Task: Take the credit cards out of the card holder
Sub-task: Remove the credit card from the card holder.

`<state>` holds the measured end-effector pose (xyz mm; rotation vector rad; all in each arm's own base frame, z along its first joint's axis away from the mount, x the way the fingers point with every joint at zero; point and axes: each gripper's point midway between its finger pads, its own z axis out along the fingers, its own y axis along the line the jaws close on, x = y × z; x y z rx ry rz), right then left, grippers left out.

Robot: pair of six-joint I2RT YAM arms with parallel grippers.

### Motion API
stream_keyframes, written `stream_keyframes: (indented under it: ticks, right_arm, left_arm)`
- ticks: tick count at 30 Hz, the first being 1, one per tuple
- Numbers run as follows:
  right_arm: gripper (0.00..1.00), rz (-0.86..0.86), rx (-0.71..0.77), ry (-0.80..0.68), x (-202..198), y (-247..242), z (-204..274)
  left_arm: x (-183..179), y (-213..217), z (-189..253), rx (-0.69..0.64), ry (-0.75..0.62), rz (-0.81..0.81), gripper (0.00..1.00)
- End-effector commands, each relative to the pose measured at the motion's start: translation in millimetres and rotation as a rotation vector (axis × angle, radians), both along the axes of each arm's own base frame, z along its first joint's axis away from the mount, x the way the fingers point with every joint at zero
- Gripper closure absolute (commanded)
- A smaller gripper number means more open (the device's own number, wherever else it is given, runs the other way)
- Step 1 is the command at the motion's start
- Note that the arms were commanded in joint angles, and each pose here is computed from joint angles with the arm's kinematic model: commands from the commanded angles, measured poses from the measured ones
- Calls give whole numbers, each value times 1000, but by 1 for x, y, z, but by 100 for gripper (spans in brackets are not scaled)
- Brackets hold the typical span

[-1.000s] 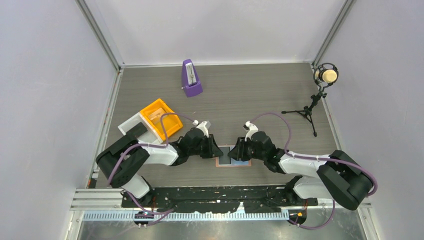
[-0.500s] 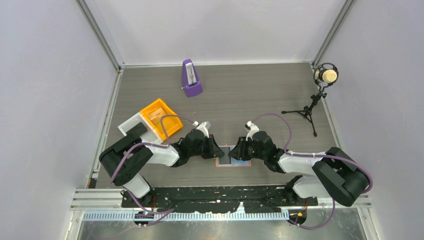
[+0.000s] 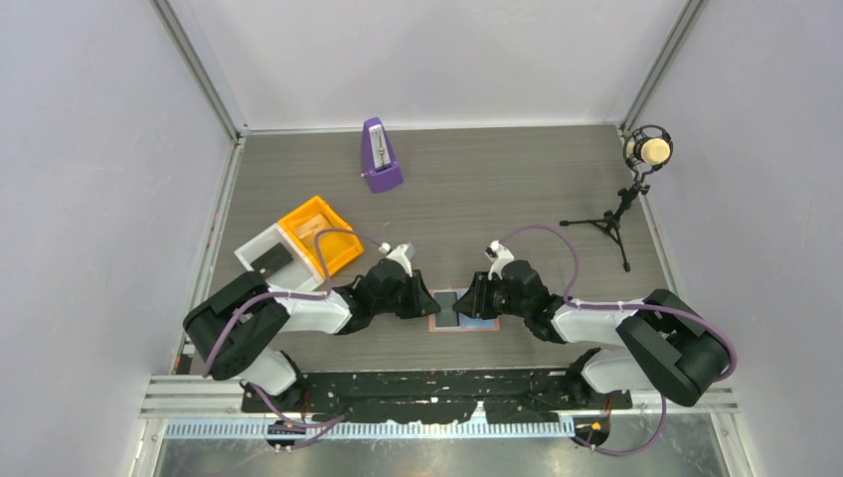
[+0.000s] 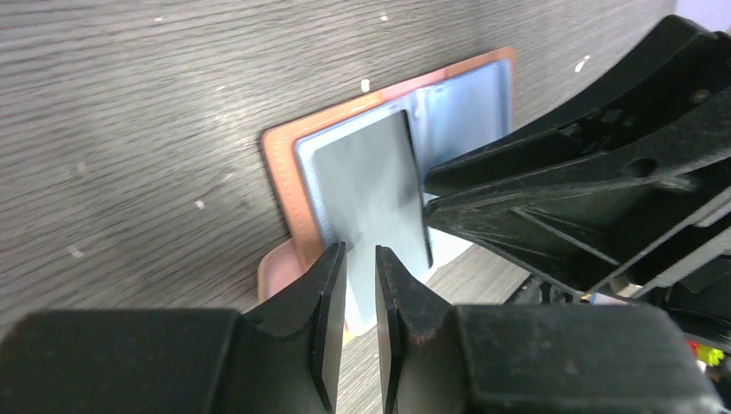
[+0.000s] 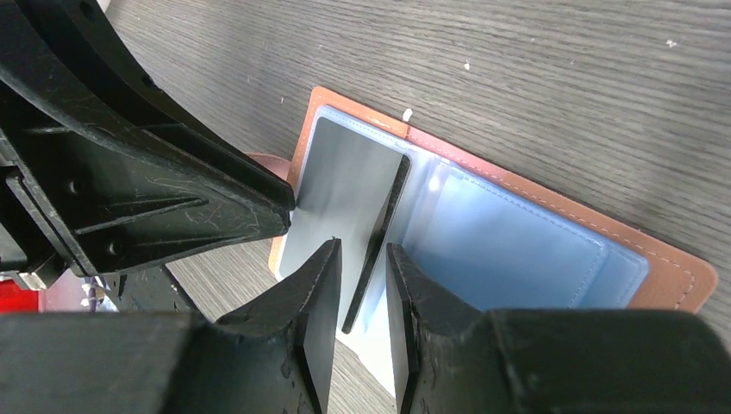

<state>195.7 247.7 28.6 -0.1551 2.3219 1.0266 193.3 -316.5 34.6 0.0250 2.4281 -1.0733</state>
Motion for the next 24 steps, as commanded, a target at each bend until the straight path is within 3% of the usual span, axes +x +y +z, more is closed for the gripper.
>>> stream_keyframes:
  ticks: [1,10,16,24]
  right_arm:
    - [67,-2,12,-2,1,0,1]
    - [65,9,30,17,-1,4,1]
    - [65,10,50,10,0,6,4]
    - [65,11,131,30,-3,6,4]
  left_arm:
    - [-1,18,-10,117,-24,15,79]
    - [-8,13,-20,133,1,-11,82]
    - [-12,11,-24,133,12,-19,92]
    - [-13,12,-27,139,15,-22,98]
